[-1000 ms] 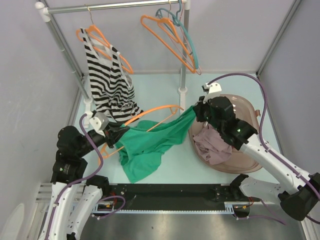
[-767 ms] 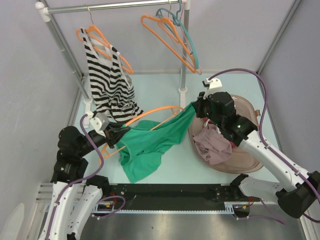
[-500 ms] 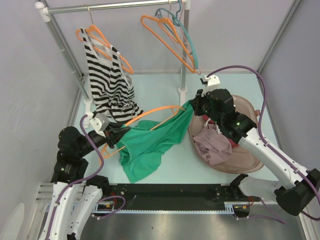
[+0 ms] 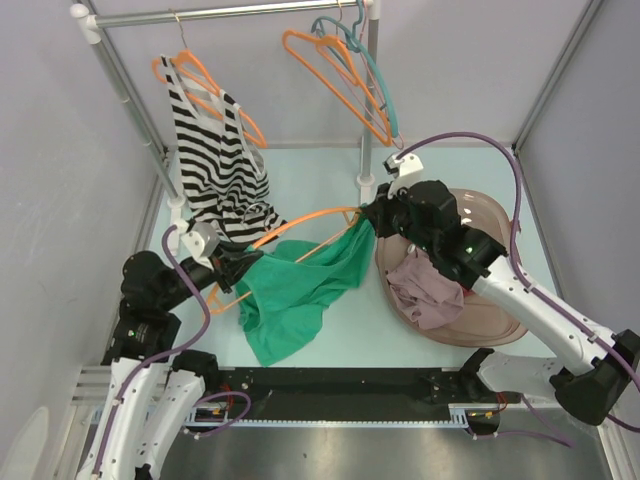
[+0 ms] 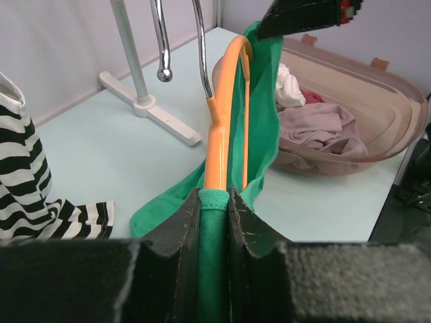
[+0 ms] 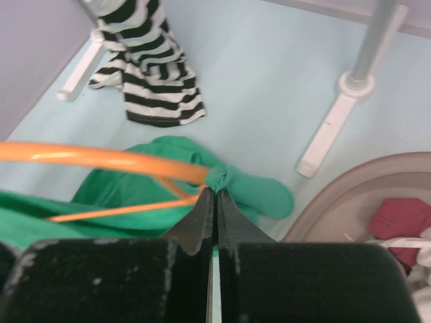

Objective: Place the tank top on the hanger

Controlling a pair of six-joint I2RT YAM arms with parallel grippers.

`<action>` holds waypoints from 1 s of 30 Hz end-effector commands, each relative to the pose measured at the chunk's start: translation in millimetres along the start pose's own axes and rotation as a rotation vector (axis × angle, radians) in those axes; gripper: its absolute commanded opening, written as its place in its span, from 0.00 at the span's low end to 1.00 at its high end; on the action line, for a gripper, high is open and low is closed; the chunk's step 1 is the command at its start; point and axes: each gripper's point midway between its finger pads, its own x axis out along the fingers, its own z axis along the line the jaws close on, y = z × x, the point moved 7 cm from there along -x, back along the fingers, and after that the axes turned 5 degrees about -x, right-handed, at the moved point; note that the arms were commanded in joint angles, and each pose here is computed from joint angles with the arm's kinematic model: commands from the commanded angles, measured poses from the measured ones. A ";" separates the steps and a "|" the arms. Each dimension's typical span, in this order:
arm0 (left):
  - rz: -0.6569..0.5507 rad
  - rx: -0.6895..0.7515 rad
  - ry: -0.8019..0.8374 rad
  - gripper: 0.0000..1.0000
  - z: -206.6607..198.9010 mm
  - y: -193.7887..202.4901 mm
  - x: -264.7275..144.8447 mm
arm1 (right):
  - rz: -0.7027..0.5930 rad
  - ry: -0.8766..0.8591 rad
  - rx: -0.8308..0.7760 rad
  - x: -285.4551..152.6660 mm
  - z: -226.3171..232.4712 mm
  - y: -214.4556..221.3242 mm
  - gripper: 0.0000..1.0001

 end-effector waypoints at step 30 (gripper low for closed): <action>-0.034 -0.030 -0.175 0.00 30.6 -0.6 12.6 | -0.243 -0.256 -0.066 -61.7 73.5 -80.7 0.00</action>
